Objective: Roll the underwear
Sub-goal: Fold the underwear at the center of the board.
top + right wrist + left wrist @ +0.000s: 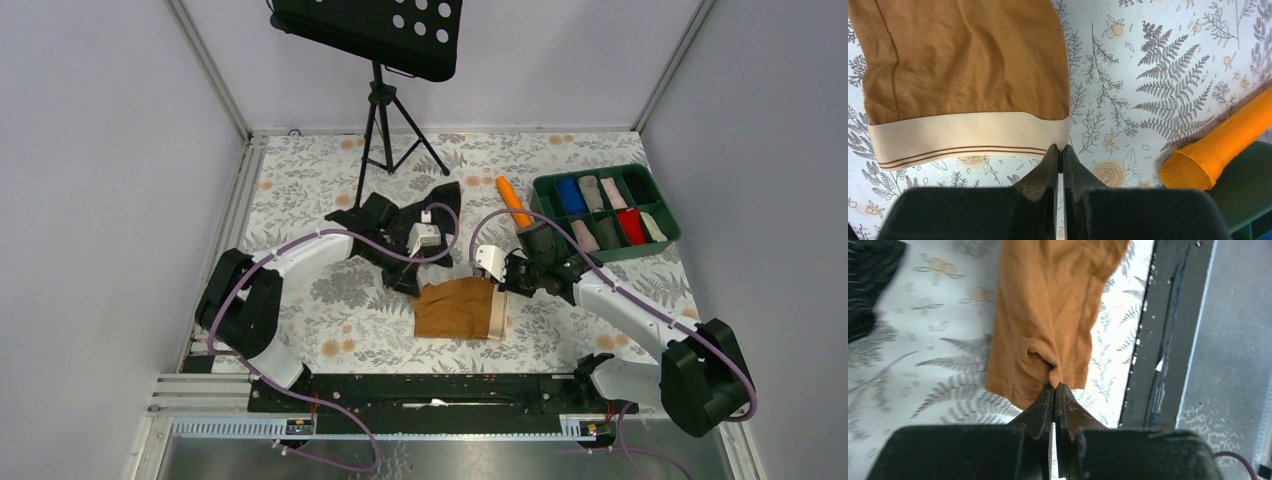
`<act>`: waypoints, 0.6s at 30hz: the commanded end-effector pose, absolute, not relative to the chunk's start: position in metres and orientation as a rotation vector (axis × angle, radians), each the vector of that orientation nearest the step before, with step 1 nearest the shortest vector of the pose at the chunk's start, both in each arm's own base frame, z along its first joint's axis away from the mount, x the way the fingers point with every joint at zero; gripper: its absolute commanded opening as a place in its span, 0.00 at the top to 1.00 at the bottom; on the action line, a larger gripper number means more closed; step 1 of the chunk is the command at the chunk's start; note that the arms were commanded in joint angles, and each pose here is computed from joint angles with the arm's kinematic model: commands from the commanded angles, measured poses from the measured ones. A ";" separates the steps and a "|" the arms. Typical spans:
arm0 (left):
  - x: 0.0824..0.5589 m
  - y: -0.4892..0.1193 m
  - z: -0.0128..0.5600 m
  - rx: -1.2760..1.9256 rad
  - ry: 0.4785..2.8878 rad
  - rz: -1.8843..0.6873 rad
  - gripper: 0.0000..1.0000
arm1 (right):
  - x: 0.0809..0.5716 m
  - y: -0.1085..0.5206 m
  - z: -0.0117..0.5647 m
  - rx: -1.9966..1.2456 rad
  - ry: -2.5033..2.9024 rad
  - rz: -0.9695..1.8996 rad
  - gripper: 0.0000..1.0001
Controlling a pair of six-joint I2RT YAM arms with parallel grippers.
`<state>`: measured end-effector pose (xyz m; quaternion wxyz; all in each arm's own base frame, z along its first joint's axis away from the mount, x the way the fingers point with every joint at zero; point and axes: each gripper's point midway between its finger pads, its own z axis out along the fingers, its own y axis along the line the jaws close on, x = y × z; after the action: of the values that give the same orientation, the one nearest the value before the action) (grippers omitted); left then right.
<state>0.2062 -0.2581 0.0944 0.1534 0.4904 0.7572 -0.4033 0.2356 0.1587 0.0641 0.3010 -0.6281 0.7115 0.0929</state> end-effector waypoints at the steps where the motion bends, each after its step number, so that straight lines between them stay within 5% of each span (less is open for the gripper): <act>1: 0.181 -0.266 0.103 1.483 2.106 -1.239 1.00 | 0.237 0.157 0.076 -1.689 1.833 0.169 1.00; 18: 0.144 -0.255 0.085 1.571 2.138 -1.298 1.00 | 0.179 0.154 0.086 -1.771 1.325 0.084 1.00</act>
<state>0.1605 -0.2528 0.0794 0.0991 0.5122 0.7453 -0.4152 0.1887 0.1492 0.0816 0.4000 -0.6801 0.6121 0.0525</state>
